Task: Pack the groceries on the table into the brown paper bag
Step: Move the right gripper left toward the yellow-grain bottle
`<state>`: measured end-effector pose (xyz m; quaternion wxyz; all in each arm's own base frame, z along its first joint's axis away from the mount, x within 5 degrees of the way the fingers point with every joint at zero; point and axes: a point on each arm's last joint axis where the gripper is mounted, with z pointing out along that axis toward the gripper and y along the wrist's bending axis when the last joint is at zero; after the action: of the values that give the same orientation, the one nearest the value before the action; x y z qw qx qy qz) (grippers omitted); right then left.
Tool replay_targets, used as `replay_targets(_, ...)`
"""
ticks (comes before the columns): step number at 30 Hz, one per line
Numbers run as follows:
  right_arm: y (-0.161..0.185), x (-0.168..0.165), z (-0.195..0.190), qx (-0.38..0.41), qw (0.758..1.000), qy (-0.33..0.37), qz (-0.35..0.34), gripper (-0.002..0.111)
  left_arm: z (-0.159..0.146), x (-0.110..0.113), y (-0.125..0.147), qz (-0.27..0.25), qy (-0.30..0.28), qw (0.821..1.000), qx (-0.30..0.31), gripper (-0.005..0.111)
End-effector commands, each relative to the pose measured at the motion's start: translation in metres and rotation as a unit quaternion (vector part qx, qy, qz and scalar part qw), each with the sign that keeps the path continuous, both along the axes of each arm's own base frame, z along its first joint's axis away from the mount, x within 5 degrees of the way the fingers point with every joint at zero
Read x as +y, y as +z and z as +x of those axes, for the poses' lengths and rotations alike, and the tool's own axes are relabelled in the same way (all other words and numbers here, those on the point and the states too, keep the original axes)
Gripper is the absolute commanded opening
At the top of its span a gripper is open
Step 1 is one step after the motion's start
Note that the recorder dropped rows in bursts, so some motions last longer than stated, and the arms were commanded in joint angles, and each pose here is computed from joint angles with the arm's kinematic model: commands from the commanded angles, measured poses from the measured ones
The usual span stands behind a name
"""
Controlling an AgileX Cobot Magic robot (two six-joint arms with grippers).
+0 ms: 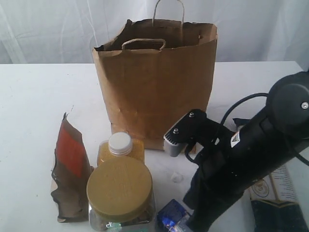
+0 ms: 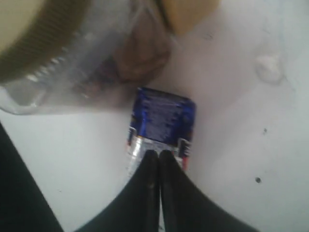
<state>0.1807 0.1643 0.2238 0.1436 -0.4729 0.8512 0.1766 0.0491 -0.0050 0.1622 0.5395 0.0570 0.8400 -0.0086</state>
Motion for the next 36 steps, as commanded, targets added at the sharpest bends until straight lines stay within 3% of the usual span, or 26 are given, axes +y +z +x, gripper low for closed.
replay_targets(1,0.004,0.018,-0.009,-0.012,0.998,0.045,0.04,0.0,0.0,0.0,-0.002,-0.003,-0.002,1.0,0.002,0.0)
replay_targets(8,-0.014,0.059,-0.02,-0.016,0.995,0.062,0.073,0.0,0.0,0.0,-0.002,-0.003,-0.002,1.0,0.002,0.0)
replay_targets(15,-0.02,0.088,-0.026,-0.041,0.988,0.127,0.077,0.0,0.0,0.0,-0.002,-0.003,-0.002,1.0,0.002,0.0)
replay_targets(20,0.001,0.093,-0.02,-0.084,0.983,0.121,0.105,0.0,0.0,0.0,-0.002,-0.003,-0.002,1.0,0.002,0.0)
replay_targets(26,0.045,0.073,-0.031,-0.163,0.963,0.193,0.097,0.005,0.0,0.0,-0.002,-0.003,-0.002,1.0,0.002,0.0)
replay_targets(29,0.058,0.06,-0.034,-0.216,0.946,0.232,0.064,0.022,0.0,0.0,-0.002,-0.003,-0.002,1.0,0.002,0.0)
replay_targets(34,0.069,0.058,-0.029,-0.275,0.934,0.216,0.076,0.075,0.0,0.0,-0.002,-0.003,-0.002,1.0,0.002,0.0)
replay_targets(36,0.073,0.06,-0.026,-0.295,0.93,0.199,0.093,0.089,0.0,0.0,-0.002,-0.003,-0.002,1.0,0.002,0.0)
